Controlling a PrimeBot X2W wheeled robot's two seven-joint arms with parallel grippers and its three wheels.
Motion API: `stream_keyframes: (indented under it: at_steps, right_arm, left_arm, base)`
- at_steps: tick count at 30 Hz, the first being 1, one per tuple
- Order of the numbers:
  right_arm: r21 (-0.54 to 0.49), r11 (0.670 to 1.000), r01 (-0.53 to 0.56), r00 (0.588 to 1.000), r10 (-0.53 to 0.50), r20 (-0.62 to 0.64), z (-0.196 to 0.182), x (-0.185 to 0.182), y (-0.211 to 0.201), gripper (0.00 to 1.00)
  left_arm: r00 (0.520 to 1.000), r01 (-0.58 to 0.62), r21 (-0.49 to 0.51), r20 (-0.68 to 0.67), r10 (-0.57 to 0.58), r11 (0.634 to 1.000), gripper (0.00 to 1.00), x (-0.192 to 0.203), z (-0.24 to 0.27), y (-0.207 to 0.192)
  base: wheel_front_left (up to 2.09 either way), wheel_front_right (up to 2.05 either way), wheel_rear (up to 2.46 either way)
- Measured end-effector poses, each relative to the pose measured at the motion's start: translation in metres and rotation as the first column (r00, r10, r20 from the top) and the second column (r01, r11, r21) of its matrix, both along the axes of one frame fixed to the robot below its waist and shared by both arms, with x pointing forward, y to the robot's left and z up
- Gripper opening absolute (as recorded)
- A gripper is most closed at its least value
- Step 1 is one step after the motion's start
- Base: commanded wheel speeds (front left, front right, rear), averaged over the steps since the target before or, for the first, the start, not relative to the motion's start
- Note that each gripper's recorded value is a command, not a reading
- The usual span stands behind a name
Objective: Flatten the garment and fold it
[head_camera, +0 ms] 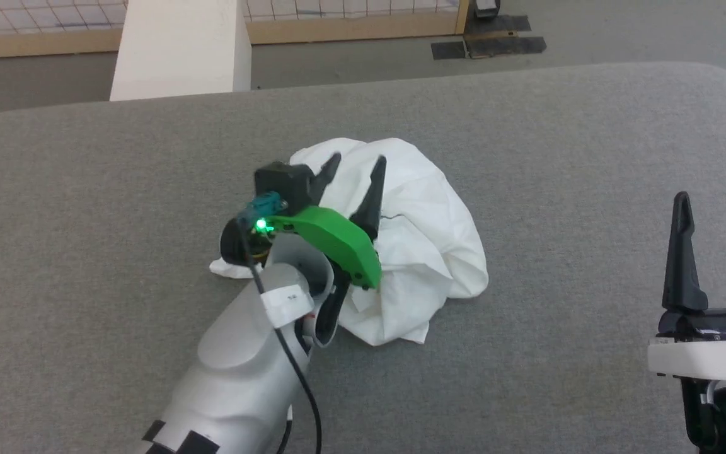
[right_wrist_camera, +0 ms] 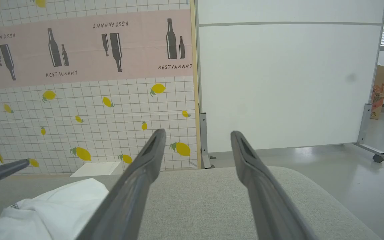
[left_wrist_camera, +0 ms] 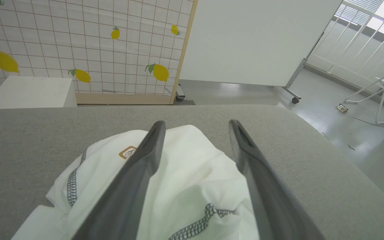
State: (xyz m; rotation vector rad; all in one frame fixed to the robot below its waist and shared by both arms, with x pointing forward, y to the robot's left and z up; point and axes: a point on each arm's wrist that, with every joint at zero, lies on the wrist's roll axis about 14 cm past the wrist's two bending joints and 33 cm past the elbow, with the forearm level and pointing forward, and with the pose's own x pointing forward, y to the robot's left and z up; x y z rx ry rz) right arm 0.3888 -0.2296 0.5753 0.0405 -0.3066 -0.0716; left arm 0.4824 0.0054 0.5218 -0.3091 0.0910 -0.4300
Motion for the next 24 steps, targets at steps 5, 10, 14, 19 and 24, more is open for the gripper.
stream_keyframes:
  at_steps: [5, 10, 14, 19, 24]
  right_arm:
    - [0.004, 1.0, -0.014, 1.0, 0.014, 0.018, 0.006, -0.002, 0.005, 1.0]
    - [0.009, 0.999, -0.039, 0.999, 0.039, 0.005, 0.002, -0.006, 0.013, 1.0]
    - [0.013, 0.998, -0.064, 0.998, 0.064, -0.01, -0.003, -0.008, 0.021, 1.0]
    - [0.016, 0.997, -0.081, 0.996, 0.081, -0.035, -0.011, -0.011, 0.026, 1.0]
    - [0.014, 0.989, -0.146, 0.987, 0.147, -0.064, -0.014, -0.005, 0.048, 1.0]
  left_arm:
    - [0.975, -0.085, -0.045, 0.2, 0.092, 0.995, 1.0, -0.002, 0.057, 0.041]
    - [0.929, -0.226, 0.023, 0.305, 0.208, 0.974, 1.0, -0.035, 0.068, 0.104]
    - [0.887, -0.337, 0.021, 0.341, 0.31, 0.941, 1.0, -0.071, 0.07, 0.14]
    - [0.847, -0.453, -0.004, 0.309, 0.432, 0.892, 1.0, -0.109, 0.06, 0.171]
    - [0.83, -0.509, -0.012, 0.26, 0.494, 0.861, 1.0, -0.125, 0.044, 0.185]
  base:
    - [0.0, 0.0, 0.0]
    - [0.0, 0.0, 0.0]
    - [0.0, 0.0, 0.0]
    - [0.0, 0.0, 0.0]
    - [0.0, 0.0, 0.0]
